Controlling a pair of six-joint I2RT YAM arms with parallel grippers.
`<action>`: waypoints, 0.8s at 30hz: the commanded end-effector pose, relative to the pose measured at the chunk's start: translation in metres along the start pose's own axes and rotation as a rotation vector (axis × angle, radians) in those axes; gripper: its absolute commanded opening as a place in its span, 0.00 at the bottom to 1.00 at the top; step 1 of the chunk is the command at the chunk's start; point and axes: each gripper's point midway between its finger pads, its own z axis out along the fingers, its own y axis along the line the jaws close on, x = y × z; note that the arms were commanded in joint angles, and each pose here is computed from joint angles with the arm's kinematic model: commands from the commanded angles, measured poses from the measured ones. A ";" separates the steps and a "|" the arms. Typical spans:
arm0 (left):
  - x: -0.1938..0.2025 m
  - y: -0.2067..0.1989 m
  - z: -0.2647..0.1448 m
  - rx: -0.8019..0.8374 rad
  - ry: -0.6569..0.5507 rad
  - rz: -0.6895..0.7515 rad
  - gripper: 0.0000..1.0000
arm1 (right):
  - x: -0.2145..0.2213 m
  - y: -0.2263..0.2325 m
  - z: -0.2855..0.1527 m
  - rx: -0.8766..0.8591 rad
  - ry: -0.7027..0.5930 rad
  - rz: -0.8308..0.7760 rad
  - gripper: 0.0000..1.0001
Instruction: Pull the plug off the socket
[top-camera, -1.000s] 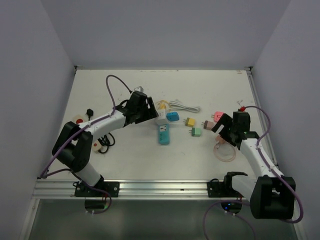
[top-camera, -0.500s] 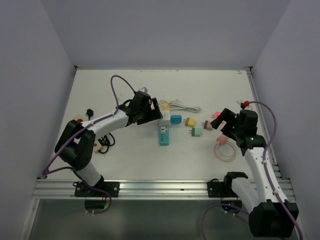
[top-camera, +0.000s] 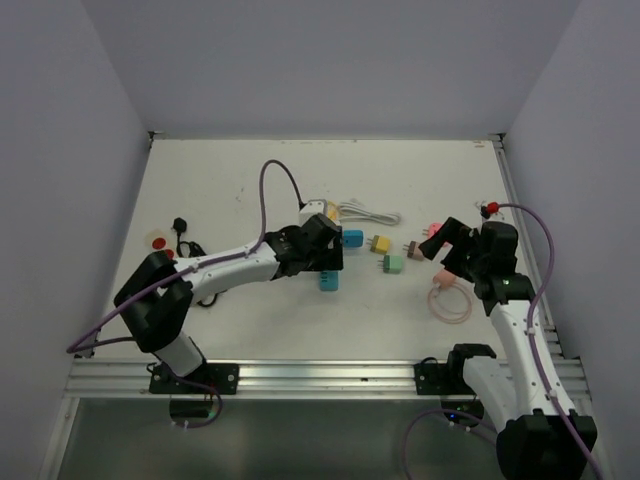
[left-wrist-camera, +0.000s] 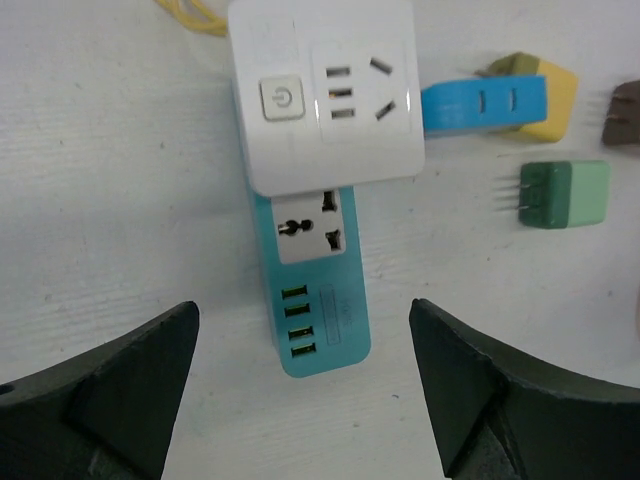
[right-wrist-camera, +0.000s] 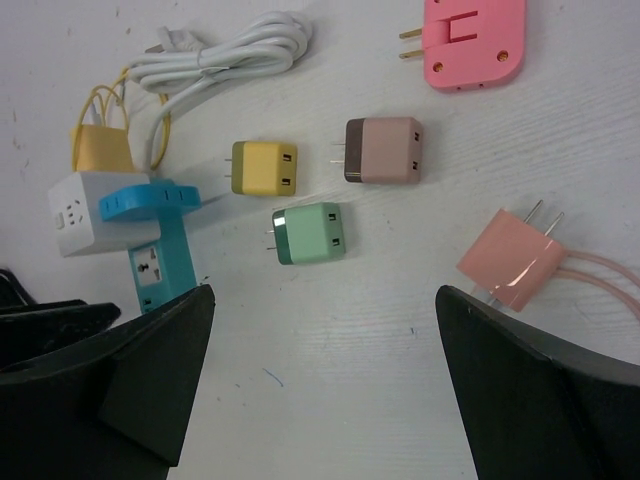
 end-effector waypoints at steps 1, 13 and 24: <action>0.024 0.015 0.013 -0.155 0.018 0.101 0.89 | 0.001 0.007 -0.005 -0.043 -0.001 -0.014 0.97; 0.044 0.005 0.051 -0.225 0.055 0.133 0.85 | 0.006 0.009 -0.008 -0.064 0.004 -0.022 0.96; 0.062 0.026 0.052 -0.247 0.097 0.219 0.37 | 0.019 0.053 -0.010 -0.309 0.048 -0.149 0.95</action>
